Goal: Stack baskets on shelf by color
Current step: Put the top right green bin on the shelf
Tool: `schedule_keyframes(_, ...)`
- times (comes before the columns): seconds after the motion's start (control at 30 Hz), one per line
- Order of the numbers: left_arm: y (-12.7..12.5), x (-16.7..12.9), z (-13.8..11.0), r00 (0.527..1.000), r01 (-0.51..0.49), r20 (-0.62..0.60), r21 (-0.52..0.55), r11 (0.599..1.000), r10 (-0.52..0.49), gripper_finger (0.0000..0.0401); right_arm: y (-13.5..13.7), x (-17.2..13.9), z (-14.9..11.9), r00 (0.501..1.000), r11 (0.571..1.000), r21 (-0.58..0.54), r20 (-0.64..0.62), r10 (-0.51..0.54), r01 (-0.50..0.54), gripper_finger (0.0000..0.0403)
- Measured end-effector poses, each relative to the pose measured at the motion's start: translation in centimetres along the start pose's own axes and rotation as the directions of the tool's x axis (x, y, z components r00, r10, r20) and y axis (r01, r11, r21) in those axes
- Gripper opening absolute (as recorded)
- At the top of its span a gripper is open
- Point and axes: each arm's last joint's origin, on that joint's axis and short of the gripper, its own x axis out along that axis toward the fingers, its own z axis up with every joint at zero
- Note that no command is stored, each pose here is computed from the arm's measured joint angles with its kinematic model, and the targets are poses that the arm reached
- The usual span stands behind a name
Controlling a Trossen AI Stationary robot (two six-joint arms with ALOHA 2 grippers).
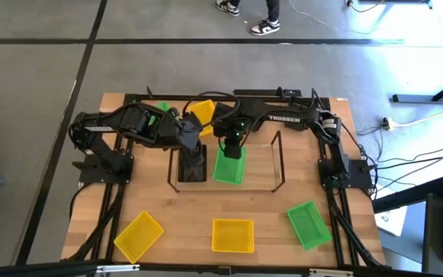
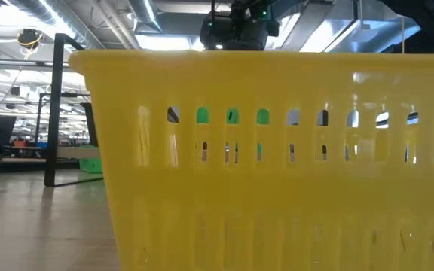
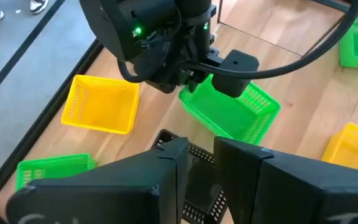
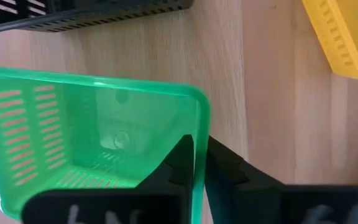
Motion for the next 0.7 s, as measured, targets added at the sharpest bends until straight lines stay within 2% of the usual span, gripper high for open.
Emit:
schedule_keyframes(0.4, 0.0, 0.0, 0.0, 1.000, -0.003, -0.004, 0.010, 1.000, 0.003, 0.0069, 0.2, -0.8, 0.6, 0.999, 1.000, -0.011, 0.042, 0.025, -0.024, 0.0031)
schedule_keyframes(0.7, 0.0, 0.0, 0.0, 1.000, -0.002, -0.004, 0.011, 1.000, 0.003, 0.0069, 0.2, -1.0, 0.8, 0.998, 1.000, -0.017, 0.052, 0.025, -0.024, 0.0012)
